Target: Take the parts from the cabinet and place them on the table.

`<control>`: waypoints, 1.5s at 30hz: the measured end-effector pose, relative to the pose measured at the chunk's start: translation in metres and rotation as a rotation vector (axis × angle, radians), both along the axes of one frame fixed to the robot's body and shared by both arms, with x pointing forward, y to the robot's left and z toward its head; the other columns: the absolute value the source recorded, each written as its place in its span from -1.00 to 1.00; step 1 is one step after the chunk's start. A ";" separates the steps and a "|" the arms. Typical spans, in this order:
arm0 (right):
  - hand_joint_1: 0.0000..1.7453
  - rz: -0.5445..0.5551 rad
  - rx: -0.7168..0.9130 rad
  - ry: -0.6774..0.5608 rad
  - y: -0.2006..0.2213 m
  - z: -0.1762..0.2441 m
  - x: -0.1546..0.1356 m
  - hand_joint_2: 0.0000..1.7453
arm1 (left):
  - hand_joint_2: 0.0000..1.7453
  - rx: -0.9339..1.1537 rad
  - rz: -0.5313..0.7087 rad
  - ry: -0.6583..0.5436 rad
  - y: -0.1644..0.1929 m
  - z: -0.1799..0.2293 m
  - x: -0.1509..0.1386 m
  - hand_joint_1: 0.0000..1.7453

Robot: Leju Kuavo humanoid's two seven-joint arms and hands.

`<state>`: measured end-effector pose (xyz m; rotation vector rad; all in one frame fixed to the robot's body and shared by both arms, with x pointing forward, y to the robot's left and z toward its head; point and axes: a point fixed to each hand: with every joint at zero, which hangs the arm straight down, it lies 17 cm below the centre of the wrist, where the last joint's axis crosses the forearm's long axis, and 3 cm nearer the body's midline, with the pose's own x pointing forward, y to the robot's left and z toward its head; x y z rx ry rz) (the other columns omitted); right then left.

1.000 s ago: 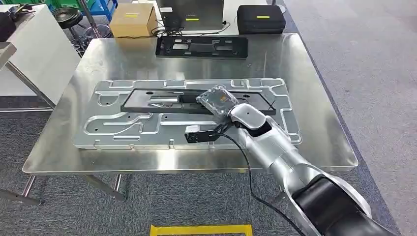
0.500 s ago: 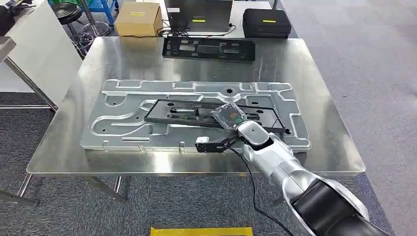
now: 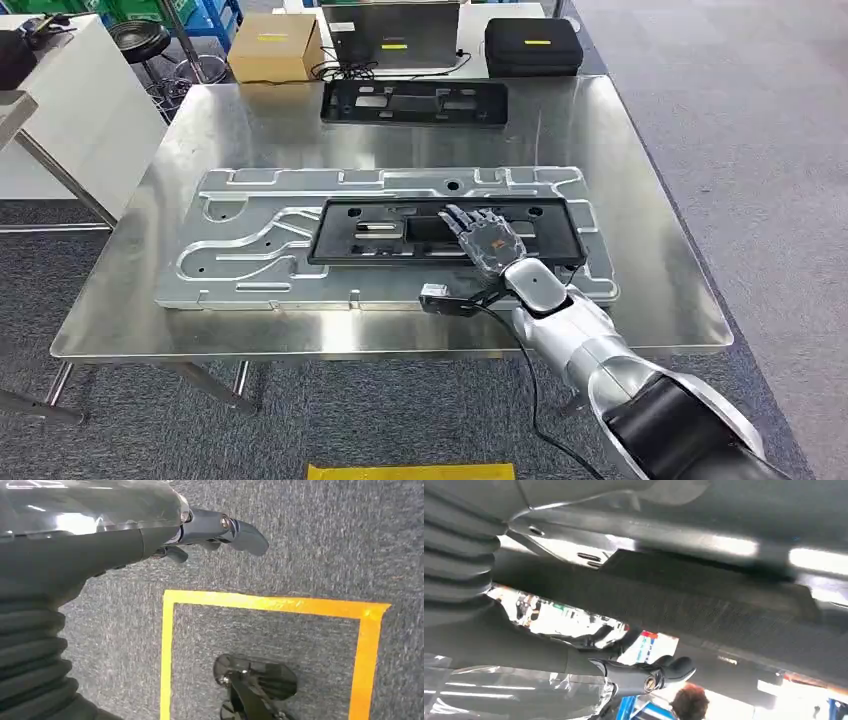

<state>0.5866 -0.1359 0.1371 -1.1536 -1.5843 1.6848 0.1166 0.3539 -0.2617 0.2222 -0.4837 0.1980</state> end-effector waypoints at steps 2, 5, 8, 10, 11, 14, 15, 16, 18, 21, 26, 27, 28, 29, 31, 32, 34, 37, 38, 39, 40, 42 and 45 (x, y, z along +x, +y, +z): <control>-1.00 0.009 0.003 -0.008 0.001 0.000 -0.002 -1.00 | -1.00 0.000 0.000 0.001 0.000 0.000 0.000 -1.00; -1.00 0.038 0.019 -0.043 0.007 0.011 -0.003 -1.00 | -1.00 0.000 0.002 0.004 0.001 0.000 0.001 -1.00; -1.00 0.072 0.044 -0.093 0.015 0.025 -0.005 -1.00 | -1.00 -0.002 0.003 0.006 0.000 0.000 0.001 -1.00; -1.00 0.099 0.056 -0.124 0.022 0.035 -0.008 -1.00 | -1.00 -0.002 0.003 0.006 0.000 0.000 0.001 -1.00; -1.00 0.110 0.066 -0.141 0.024 0.040 -0.009 -1.00 | -1.00 -0.002 0.003 0.005 0.000 0.000 0.001 -1.00; -1.00 0.154 0.095 -0.194 0.038 0.054 -0.018 -1.00 | -1.00 -0.002 0.006 0.004 0.000 0.000 0.001 -1.00; -1.00 0.168 0.107 -0.203 0.043 0.055 -0.024 -1.00 | -1.00 -0.002 0.007 0.005 0.000 0.000 0.001 -1.00; -1.00 0.178 0.120 -0.215 0.047 0.057 -0.029 -1.00 | -1.00 -0.003 0.008 0.005 0.000 0.000 0.000 -1.00; -1.00 0.197 0.150 -0.262 0.054 0.073 -0.037 -1.00 | -1.00 -0.004 0.009 0.005 -0.001 0.000 0.000 -1.00; -1.00 0.224 0.225 -0.352 0.060 0.108 -0.051 -1.00 | -1.00 -0.011 0.010 0.007 -0.004 -0.001 0.000 -1.00; -1.00 0.245 0.450 -0.497 0.039 0.158 -0.097 -1.00 | -1.00 -0.027 0.025 0.010 -0.008 -0.002 -0.003 -1.00; -1.00 0.240 0.504 -0.526 0.028 0.170 -0.105 -1.00 | -1.00 -0.032 0.031 0.009 -0.009 -0.002 -0.003 -1.00; -1.00 0.236 0.551 -0.537 0.018 0.175 -0.112 -1.00 | -1.00 -0.037 0.034 0.009 -0.009 -0.002 -0.003 -1.00; -1.00 0.224 0.605 -0.546 0.003 0.178 -0.121 -1.00 | -1.00 -0.044 0.045 0.006 -0.010 -0.002 -0.003 -1.00; -1.00 0.176 0.716 -0.561 -0.039 0.176 -0.140 -1.00 | -1.00 -0.059 0.064 0.003 -0.012 -0.002 -0.004 -1.00; -1.00 0.132 0.783 -0.572 -0.071 0.173 -0.150 -1.00 | -1.00 -0.070 0.076 0.001 -0.014 -0.002 -0.006 -1.00; -1.00 0.040 0.878 -0.593 -0.128 0.159 -0.171 -1.00 | -1.00 -0.079 0.092 -0.005 -0.016 -0.003 -0.011 -1.00; -1.00 -0.092 0.932 -0.612 -0.207 0.139 -0.201 -1.00 | -1.00 -0.092 0.116 -0.018 -0.019 -0.002 -0.012 -1.00; -1.00 -0.129 0.944 -0.604 -0.226 0.132 -0.209 -1.00 | -1.00 -0.097 0.119 -0.018 -0.020 -0.002 -0.015 -1.00; -1.00 -0.162 0.955 -0.590 -0.243 0.125 -0.216 -1.00 | -1.00 -0.104 0.121 -0.019 -0.021 -0.002 -0.015 -1.00; -1.00 -0.195 0.965 -0.573 -0.259 0.117 -0.223 -1.00 | -1.00 -0.114 0.126 -0.022 -0.023 -0.002 -0.015 -1.00; -1.00 -0.234 0.981 -0.540 -0.282 0.108 -0.231 -1.00 | -1.00 -0.129 0.133 -0.028 -0.027 -0.002 -0.014 -1.00; -1.00 -0.316 0.961 -0.508 -0.315 0.091 -0.248 -1.00 | -1.00 -0.136 0.143 -0.032 -0.029 -0.002 -0.013 -1.00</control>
